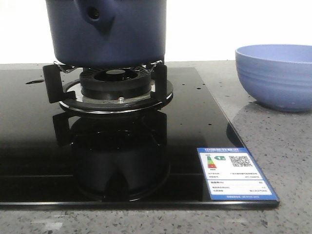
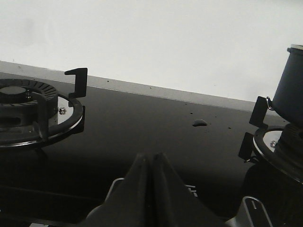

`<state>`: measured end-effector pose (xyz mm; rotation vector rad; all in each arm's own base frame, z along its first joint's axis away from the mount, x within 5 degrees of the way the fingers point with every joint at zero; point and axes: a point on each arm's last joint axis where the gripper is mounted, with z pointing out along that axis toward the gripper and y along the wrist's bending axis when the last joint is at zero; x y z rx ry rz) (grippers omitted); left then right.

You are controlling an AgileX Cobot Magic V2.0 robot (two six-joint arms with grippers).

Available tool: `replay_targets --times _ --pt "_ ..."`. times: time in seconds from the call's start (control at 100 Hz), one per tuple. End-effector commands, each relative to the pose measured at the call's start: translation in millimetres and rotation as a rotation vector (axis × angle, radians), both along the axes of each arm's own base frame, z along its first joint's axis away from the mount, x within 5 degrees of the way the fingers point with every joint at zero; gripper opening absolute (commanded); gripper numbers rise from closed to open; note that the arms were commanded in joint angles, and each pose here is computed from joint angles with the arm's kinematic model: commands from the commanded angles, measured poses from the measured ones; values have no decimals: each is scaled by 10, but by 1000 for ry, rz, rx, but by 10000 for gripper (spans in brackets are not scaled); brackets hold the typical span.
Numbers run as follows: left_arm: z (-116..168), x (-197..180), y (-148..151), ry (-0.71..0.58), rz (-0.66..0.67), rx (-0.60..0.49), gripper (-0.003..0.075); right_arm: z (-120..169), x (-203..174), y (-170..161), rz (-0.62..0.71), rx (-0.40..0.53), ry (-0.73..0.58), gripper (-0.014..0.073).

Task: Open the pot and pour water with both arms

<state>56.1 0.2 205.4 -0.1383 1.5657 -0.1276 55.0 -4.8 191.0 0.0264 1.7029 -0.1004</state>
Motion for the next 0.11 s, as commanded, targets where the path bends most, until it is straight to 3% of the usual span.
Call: replay_targets --times 0.0,0.1 --pt "-30 -8 2 -71 -1 -16 -20 -9 3 1 3 -16 -64 -62" --pt "-30 -8 2 -71 -1 -16 -20 -9 3 1 3 -16 -64 -62"
